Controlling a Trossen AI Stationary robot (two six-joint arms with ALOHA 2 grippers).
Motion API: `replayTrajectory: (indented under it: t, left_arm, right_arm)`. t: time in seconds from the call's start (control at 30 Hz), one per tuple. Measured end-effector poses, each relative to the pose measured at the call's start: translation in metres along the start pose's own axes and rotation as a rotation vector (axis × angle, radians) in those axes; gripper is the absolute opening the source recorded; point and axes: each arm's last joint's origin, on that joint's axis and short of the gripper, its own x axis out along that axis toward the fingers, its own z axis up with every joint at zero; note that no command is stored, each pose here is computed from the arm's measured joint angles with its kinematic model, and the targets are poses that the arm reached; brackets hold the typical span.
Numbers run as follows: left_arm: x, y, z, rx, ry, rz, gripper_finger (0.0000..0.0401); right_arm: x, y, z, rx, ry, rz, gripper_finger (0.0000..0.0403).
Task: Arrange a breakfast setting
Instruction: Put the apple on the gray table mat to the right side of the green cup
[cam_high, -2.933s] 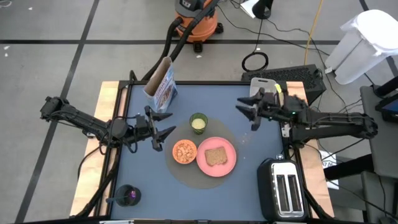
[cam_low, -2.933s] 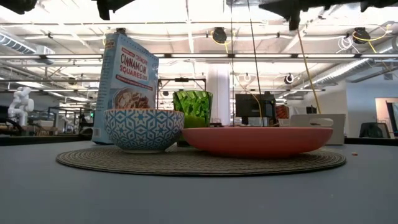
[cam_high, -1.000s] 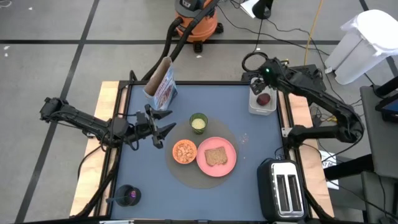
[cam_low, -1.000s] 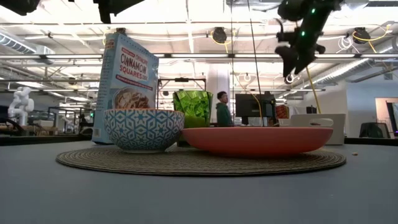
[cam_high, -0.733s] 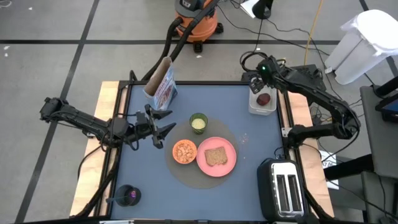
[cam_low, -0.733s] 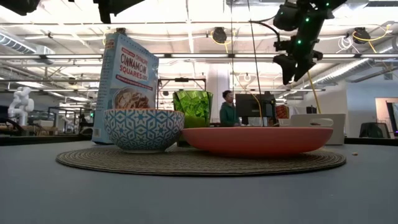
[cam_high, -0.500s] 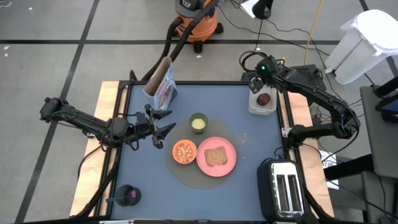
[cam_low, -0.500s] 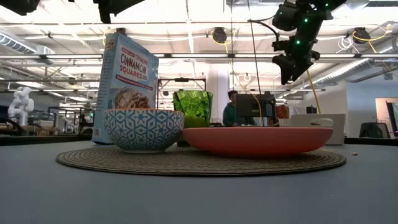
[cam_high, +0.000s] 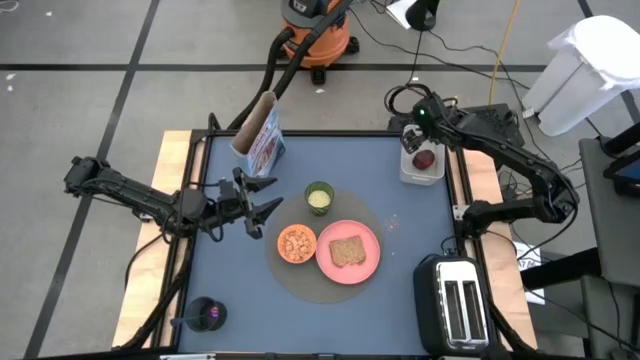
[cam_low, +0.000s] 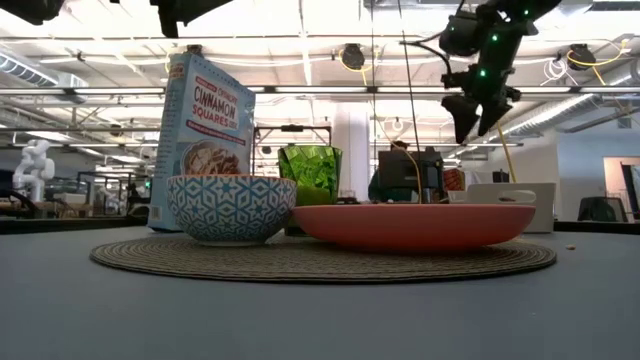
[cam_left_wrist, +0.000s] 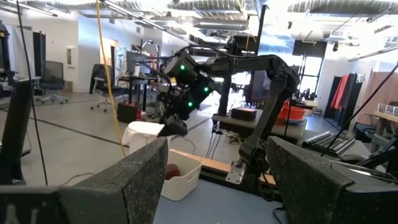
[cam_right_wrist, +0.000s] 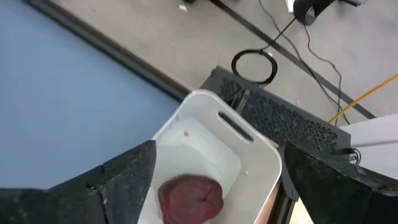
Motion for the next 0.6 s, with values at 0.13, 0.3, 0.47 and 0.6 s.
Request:
replayTrajectory:
  t: [0.13,0.3,0.47,0.6]
  left_arm:
    - [0.0,0.0,0.0,0.0,0.0,0.0,0.0278]
    - [0.0,0.0,0.0,0.0,0.0,0.0,0.0278]
    - [0.0,0.0,0.0,0.0,0.0,0.0,0.0278]
    - [0.0,0.0,0.0,0.0,0.0,0.0,0.0278]
  right_arm:
    - [0.009,0.003,-0.011,-0.055,0.043,-0.001,0.0349]
    - [0.016,0.006,-0.025,-0.111,0.084,0.003,0.035]
    - [0.019,0.007,-0.035,-0.124,0.118,0.003,0.035]
    - [0.02,0.007,-0.043,-0.113,0.192,-0.001,0.035]
